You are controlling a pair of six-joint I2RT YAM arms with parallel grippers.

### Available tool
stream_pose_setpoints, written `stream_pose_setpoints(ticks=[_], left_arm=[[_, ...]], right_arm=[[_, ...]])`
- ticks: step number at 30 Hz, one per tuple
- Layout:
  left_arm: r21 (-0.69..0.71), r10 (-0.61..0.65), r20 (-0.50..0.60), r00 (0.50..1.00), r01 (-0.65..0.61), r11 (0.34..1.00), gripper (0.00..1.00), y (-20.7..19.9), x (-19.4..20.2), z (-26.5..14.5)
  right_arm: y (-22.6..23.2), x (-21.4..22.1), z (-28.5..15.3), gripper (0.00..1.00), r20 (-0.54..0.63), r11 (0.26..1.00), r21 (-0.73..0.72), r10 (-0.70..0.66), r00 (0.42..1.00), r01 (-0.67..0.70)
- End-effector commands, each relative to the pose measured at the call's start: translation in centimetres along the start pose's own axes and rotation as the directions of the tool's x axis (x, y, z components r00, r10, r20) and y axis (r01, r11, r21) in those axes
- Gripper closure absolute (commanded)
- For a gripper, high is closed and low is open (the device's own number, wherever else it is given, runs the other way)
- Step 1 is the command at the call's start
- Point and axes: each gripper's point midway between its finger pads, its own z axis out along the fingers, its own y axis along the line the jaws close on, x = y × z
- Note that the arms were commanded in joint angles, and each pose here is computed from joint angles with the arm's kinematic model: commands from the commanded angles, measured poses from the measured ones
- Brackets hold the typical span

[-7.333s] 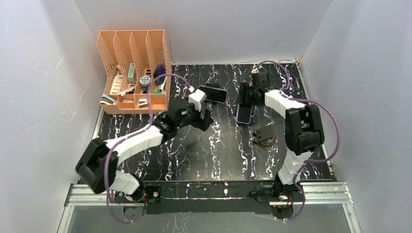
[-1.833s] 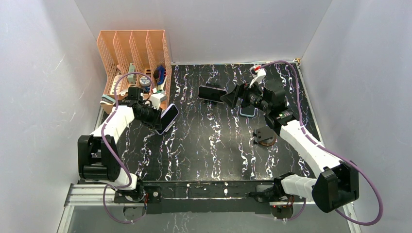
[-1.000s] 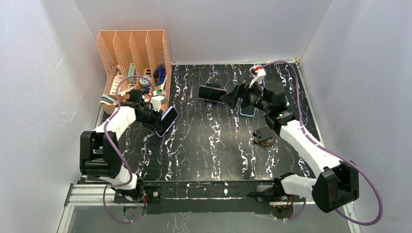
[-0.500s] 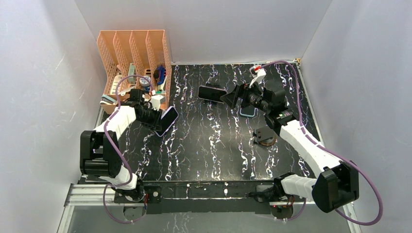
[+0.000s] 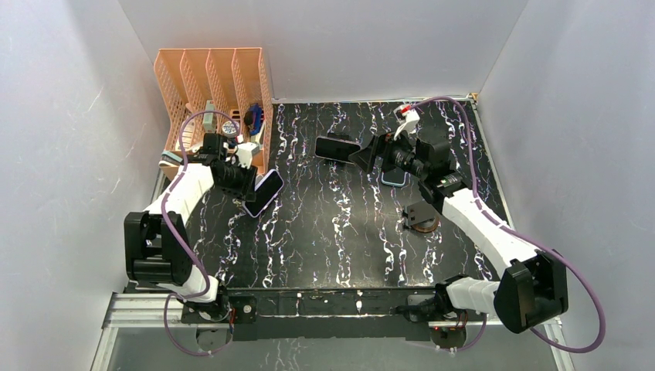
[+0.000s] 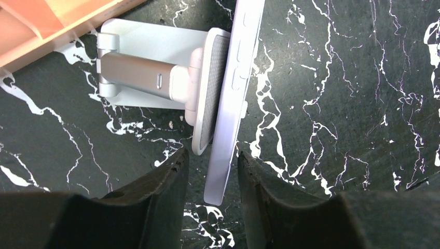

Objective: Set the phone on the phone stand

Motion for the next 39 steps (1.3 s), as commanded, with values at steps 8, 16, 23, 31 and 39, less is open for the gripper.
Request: stream_pose_setpoints(ticks=[8, 16, 23, 31, 39], left_arm=[[-0.164, -0.010, 0.093, 0.996, 0.025, 0.986, 0.55, 0.8, -2.1, -6.0], [-0.322, -0.028, 0.172, 0.985, 0.083, 0.943, 0.51, 2.9, -4.1, -8.9], [-0.296, -0.027, 0.427, 0.904, 0.168, 0.941, 0.35, 2.2, -8.5, -11.2], [-0.212, 0.064, 0.671, 0.739, 0.108, 0.971, 0.05, -0.8, -12.4, -14.7], [-0.106, 0.027, 0.746, 0.666, 0.079, 0.991, 0.02, -3.7, -13.2, -14.3]], right_arm=[[-1.0, 0.5, 1.3, 0.01, -0.011, 1.000, 0.015, -0.016, 1.000, 0.016], [-3.7, 2.0, 2.7, 0.01, -0.060, 0.994, 0.105, 0.016, 0.998, -0.010], [-9.9, 2.5, 5.3, 0.01, -0.122, 0.938, 0.347, 0.074, 0.990, -0.027], [-18.1, 0.1, 7.8, 0.01, -0.156, 0.797, 0.604, 0.099, 0.983, 0.015], [-25.0, 2.7, 9.2, 0.01, -0.311, 0.644, 0.756, 0.189, 0.932, 0.121]])
